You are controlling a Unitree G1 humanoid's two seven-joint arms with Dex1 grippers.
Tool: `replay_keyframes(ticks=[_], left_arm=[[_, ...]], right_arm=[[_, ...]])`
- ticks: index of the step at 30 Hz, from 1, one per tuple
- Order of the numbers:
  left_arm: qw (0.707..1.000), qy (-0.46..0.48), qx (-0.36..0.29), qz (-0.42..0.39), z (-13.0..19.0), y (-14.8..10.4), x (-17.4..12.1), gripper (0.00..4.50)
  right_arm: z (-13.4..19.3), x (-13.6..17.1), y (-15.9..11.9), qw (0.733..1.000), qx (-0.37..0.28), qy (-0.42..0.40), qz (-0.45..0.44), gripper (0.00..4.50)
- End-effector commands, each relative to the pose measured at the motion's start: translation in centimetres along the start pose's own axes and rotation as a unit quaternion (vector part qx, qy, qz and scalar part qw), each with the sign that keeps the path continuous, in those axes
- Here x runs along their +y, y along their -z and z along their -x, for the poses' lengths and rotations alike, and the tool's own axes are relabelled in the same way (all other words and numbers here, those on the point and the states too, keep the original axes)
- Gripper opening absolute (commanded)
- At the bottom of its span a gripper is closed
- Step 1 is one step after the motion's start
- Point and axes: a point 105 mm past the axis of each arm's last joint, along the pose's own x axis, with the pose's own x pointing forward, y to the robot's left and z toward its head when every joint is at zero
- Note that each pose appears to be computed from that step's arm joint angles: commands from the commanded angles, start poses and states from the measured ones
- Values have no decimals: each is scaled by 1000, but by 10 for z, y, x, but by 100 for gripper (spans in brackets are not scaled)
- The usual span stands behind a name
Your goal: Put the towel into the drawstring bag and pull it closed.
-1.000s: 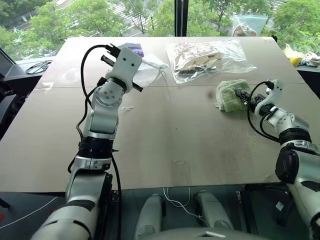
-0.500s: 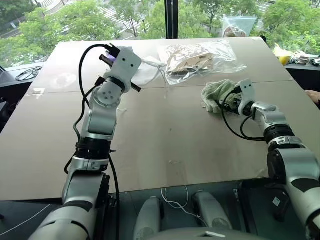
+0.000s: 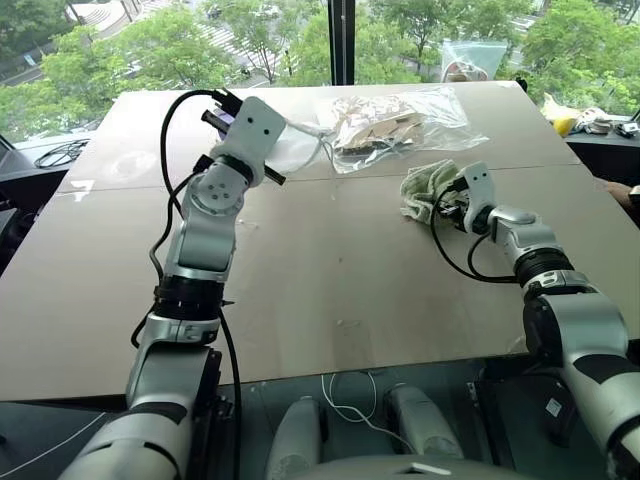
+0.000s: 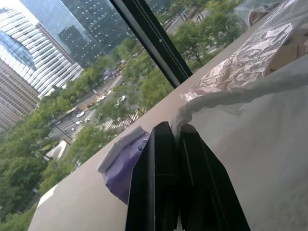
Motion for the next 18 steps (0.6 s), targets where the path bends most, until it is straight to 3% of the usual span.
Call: replay_keyframes(ticks=[1, 5, 9, 12, 18], left_arm=[[999, -7, -28, 21, 2, -18, 6, 0], [999, -13, -33, 29, 3, -21, 8, 0], [997, -10, -18, 73, 1, -16, 9, 0], [994, -8, -23, 109, -1, -19, 8, 0], [975, 44, -23, 216, -7, -29, -10, 0]], right_arm=[[1, -1, 28, 999, 43, 11, -28, 14], [5, -14, 3, 998, -7, 43, -45, 14], [15, -4, -56, 981, -134, -12, -137, 14], [43, 29, -96, 962, -212, -102, -136, 14], [100, 106, -131, 916, -297, -235, -129, 14]])
